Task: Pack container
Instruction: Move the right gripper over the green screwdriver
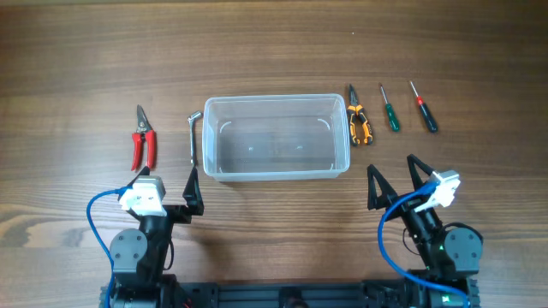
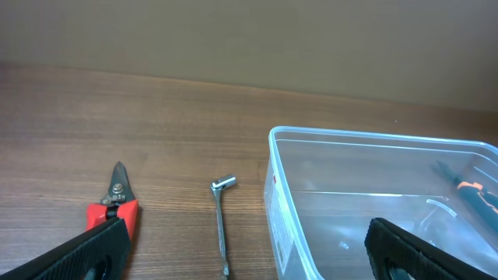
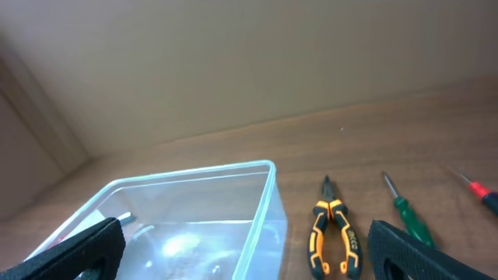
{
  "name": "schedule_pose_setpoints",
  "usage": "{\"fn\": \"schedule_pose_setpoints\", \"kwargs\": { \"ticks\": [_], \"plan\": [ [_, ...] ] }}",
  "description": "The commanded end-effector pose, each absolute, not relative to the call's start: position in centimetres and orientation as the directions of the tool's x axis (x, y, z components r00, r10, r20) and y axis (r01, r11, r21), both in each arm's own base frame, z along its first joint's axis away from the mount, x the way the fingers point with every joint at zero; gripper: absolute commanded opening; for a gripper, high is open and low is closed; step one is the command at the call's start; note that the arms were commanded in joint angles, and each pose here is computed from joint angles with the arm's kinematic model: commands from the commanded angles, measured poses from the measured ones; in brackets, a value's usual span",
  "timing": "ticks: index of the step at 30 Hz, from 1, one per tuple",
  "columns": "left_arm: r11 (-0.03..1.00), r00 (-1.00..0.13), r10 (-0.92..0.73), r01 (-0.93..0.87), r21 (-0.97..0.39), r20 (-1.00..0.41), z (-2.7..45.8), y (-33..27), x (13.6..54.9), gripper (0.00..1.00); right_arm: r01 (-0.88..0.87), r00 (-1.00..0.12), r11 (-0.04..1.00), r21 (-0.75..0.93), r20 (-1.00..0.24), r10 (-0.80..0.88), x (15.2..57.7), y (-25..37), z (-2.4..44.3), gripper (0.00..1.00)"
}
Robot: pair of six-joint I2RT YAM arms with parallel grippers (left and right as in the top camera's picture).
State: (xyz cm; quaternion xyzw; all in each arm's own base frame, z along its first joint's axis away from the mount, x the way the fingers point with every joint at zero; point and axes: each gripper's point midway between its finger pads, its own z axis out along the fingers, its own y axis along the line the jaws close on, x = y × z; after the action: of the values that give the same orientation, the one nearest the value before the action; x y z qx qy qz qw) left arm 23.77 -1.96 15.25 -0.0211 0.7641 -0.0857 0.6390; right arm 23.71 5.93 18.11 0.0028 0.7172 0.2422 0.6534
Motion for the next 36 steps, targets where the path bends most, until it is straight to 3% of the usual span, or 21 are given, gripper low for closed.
{"fn": "schedule_pose_setpoints", "kwargs": {
  "ticks": [1,6,11,16,20,30,33,36],
  "plan": [
    [0.986,-0.181,-0.123,0.089,-0.141,-0.976,15.0,-2.0,23.8,1.00,-0.271,-0.133,0.887,0.374,-0.927,0.350,24.5,5.2,21.9,1.00],
    [0.986,-0.181,-0.123,0.089,-0.141,-0.976,15.0,-2.0,23.8,1.00,-0.221,-0.233,0.905,0.363,-0.921,0.313,28.5,4.9,25.5,1.00],
    [0.986,-0.181,-0.123,0.089,-0.141,-0.976,15.0,-2.0,23.8,1.00,-0.131,-0.468,0.912,0.388,-0.835,0.288,35.8,5.0,25.9,1.00],
    [0.986,-0.181,-0.123,0.089,-0.141,-0.976,15.0,-2.0,23.8,1.00,-0.160,-0.647,0.958,0.239,-0.758,0.081,42.2,4.3,25.0,1.00],
    [0.986,-0.181,-0.123,0.089,-0.141,-0.976,15.0,-2.0,23.8,1.00,-0.229,-0.706,0.970,0.085,-0.701,-0.105,45.3,2.4,23.8,1.00],
    [0.986,-0.181,-0.123,0.089,-0.141,-0.976,15.0,-2.0,23.8,1.00,-0.190,-0.714,0.979,-0.078,-0.673,-0.193,47.1,-1.5,22.5,1.00],
    [0.986,-0.181,-0.123,0.089,-0.141,-0.976,15.0,-2.0,23.8,1.00,-0.172,-0.758,0.977,-0.124,-0.617,-0.211,46.0,-2.6,21.5,1.00],
    [0.986,-0.181,-0.123,0.089,-0.141,-0.976,15.0,-2.0,23.8,1.00,-0.260,-0.783,0.952,-0.159,-0.543,-0.304,44.6,-2.5,19.7,1.00]
  ]
}}
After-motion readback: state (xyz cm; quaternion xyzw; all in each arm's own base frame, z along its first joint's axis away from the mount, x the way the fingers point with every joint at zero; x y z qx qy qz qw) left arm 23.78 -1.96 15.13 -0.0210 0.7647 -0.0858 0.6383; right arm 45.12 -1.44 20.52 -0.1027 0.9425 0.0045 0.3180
